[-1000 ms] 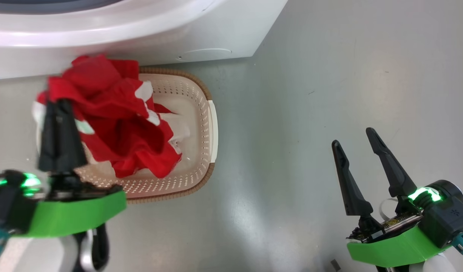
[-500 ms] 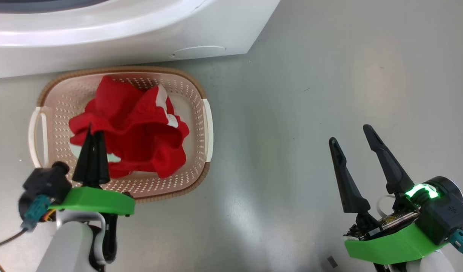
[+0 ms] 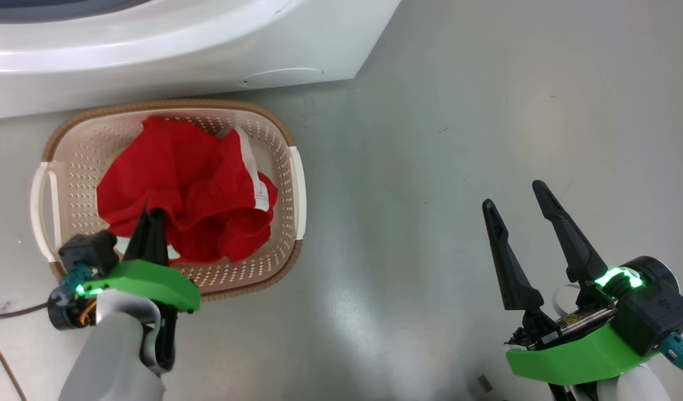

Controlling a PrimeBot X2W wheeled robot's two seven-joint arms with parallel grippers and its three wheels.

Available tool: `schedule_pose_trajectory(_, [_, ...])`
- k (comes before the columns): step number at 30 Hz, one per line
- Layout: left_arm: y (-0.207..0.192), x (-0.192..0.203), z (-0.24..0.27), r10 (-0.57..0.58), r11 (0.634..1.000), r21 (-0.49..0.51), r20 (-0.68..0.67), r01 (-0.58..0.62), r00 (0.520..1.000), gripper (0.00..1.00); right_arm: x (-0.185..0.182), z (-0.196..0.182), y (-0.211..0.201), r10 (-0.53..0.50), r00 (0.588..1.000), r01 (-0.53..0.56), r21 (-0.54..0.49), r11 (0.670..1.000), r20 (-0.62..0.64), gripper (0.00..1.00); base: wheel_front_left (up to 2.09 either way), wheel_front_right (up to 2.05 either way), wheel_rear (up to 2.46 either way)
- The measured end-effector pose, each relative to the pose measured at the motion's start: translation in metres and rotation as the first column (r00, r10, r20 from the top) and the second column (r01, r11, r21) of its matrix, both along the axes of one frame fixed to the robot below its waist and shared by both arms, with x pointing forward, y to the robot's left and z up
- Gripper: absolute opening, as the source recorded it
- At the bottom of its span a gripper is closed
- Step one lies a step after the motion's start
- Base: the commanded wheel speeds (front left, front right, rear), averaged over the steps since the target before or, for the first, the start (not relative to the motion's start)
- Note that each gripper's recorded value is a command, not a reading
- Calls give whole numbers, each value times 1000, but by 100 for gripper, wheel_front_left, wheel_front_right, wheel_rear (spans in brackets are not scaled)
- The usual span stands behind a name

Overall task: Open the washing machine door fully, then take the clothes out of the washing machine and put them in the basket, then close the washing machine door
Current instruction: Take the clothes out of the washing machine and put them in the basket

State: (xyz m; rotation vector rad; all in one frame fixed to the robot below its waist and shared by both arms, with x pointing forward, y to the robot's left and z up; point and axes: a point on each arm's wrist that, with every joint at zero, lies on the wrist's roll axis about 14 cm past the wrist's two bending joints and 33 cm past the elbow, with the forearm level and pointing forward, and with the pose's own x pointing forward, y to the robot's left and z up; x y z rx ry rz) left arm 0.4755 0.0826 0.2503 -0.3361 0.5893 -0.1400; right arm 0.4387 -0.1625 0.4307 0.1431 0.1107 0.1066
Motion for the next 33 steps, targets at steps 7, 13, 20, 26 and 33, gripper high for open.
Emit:
schedule_pose_trajectory(7, [0, 4, 1, 2, 1000, -12, 2, -2, 1000, 100, 0, 1, 1, 1, 1000, -1, 1, 1000, 4, 100, 0, 0, 0])
schedule_pose_trajectory(13, [2, 23, 31, 24, 999, -32, 106, -21, 994, 100, 1, 6, 1, 3, 1000, -3, 4, 1000, 16, 100, 0, 0, 0])
schedule_pose_trajectory(20, [8, 25, 64, 65, 997, -65, 200, -52, 978, 100, 1, 13, 4, 11, 999, -11, 9, 1000, 37, 100, 0, 0, 0])
schedule_pose_trajectory(26, [10, 25, 103, 91, 994, -87, 303, -68, 949, 100, 0, 24, 7, 18, 998, -19, 14, 1000, 61, 100, 0, 0, 0])
schedule_pose_trajectory(33, [12, 21, 154, 121, 990, -116, 418, -79, 900, 100, -7, 36, 9, 23, 996, -24, 18, 1000, 81, 100, 0, 0, 0])
